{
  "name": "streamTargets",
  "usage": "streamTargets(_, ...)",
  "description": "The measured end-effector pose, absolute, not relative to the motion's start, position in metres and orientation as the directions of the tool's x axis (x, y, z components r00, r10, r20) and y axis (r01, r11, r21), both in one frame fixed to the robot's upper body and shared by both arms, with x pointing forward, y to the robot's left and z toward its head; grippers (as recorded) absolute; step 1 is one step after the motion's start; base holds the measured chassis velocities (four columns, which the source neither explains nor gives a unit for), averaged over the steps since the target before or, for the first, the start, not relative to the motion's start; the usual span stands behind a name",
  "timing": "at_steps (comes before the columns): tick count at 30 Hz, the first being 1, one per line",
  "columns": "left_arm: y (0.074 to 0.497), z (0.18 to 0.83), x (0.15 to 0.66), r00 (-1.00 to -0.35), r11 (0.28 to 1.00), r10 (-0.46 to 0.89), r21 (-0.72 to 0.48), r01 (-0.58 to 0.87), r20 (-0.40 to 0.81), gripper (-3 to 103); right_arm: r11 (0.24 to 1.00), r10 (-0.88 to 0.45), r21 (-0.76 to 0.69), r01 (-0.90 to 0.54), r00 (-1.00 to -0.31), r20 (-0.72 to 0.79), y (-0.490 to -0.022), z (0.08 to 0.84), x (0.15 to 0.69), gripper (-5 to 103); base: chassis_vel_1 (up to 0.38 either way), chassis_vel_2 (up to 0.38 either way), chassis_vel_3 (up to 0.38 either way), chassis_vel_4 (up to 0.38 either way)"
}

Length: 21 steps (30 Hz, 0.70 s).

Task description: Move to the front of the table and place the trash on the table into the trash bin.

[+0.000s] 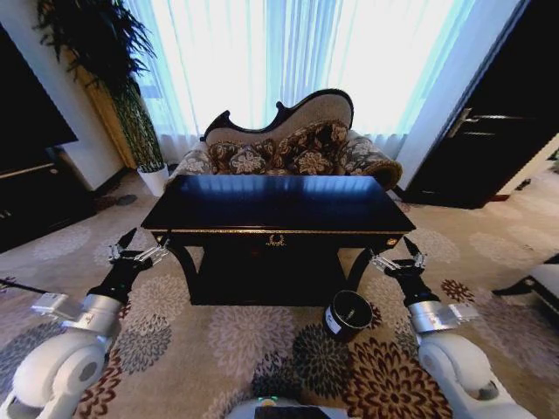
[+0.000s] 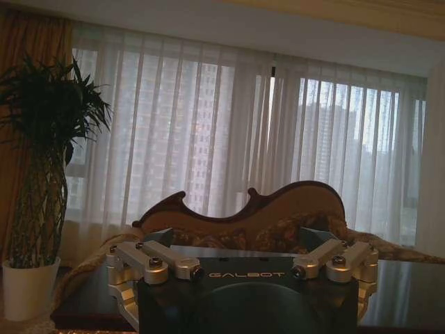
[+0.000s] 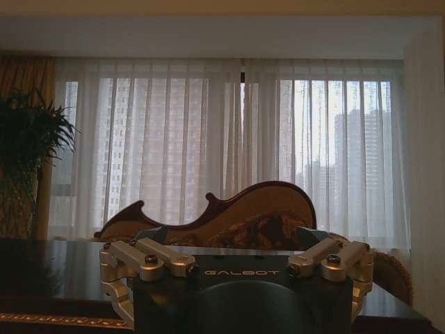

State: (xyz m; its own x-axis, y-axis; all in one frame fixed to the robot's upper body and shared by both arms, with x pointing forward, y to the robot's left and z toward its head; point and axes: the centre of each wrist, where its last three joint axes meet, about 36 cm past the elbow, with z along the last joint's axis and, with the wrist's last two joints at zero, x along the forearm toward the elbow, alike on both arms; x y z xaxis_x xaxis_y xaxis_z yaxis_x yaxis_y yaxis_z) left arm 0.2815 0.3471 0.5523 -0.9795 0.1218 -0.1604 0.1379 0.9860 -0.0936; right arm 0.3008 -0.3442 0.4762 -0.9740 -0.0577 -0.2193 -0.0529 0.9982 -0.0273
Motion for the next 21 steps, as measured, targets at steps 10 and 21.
streamTargets(10,0.3471,0.5523,0.2815,-0.98,0.986,0.122,-0.094,0.138,-0.16,100,0.998,-0.058,-0.027,-0.053,-0.974,-0.219,-0.3442,0.4763,0.3008,100,0.129,-0.132,-0.138,0.137)
streamTargets(21,0.3471,0.5523,0.2815,-0.98,0.986,0.122,-0.094,0.138,-0.16,100,0.998,-0.058,-0.027,-0.053,-0.974,-0.219,-0.3442,0.4763,0.3008,100,0.114,-0.12,-0.125,0.122)
